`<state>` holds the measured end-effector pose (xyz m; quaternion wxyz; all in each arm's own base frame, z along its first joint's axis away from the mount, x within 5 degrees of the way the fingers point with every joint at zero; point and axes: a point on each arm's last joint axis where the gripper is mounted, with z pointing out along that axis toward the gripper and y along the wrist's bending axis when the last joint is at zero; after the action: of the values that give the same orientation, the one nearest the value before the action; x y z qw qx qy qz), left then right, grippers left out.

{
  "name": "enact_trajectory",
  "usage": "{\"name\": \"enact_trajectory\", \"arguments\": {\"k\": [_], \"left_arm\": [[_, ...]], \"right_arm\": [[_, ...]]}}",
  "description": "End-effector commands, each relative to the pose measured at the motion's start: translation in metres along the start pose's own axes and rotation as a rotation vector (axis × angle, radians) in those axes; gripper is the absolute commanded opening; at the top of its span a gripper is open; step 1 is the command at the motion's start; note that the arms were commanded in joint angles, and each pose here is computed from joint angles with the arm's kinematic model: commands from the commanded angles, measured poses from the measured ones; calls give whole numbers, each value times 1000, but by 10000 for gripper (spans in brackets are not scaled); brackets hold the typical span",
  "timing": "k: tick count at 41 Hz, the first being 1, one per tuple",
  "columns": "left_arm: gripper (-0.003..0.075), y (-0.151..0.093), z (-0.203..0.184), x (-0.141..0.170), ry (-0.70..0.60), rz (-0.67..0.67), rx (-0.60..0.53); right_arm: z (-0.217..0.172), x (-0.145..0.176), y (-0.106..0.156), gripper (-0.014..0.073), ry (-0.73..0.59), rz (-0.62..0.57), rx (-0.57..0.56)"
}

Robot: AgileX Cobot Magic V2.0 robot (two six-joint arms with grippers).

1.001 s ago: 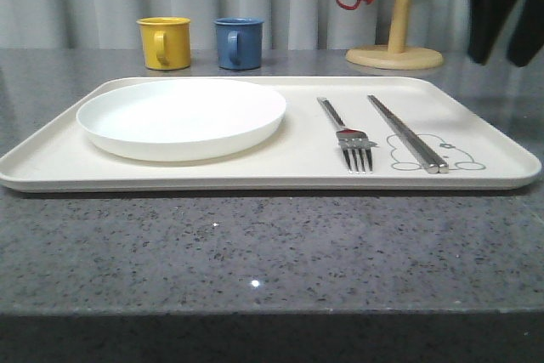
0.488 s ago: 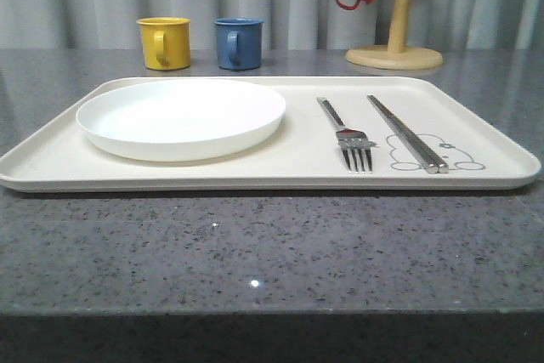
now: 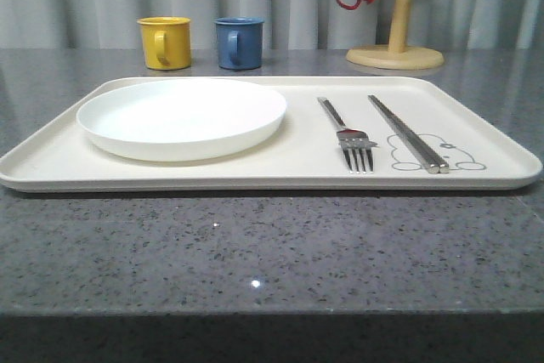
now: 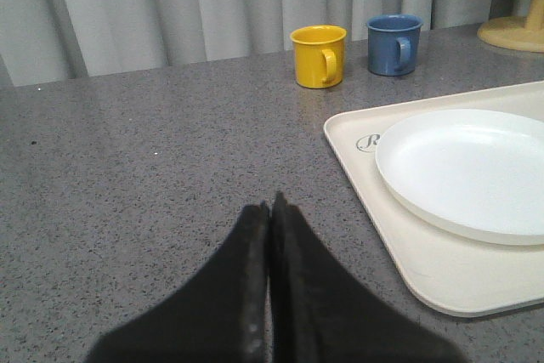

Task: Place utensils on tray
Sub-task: 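Grasp the silver spoon with the right gripper and lift it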

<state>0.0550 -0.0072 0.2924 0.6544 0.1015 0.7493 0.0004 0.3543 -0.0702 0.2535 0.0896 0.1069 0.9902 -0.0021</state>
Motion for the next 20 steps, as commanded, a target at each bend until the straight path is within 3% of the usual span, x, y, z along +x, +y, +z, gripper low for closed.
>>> {"name": "enact_trajectory", "arguments": {"k": [1, 8, 20], "left_arm": [[-18, 2, -2, -16, -100, -15, -8], [-18, 2, -2, -16, -100, -15, -8], [-18, 2, -2, -16, -100, -15, -8]], "right_arm": [[-24, -2, -1, 158, -82, -6, -4], [-24, -1, -1, -45, -72, -5, -5], [-58, 9, 1, -59, -144, 0, -25]]}}
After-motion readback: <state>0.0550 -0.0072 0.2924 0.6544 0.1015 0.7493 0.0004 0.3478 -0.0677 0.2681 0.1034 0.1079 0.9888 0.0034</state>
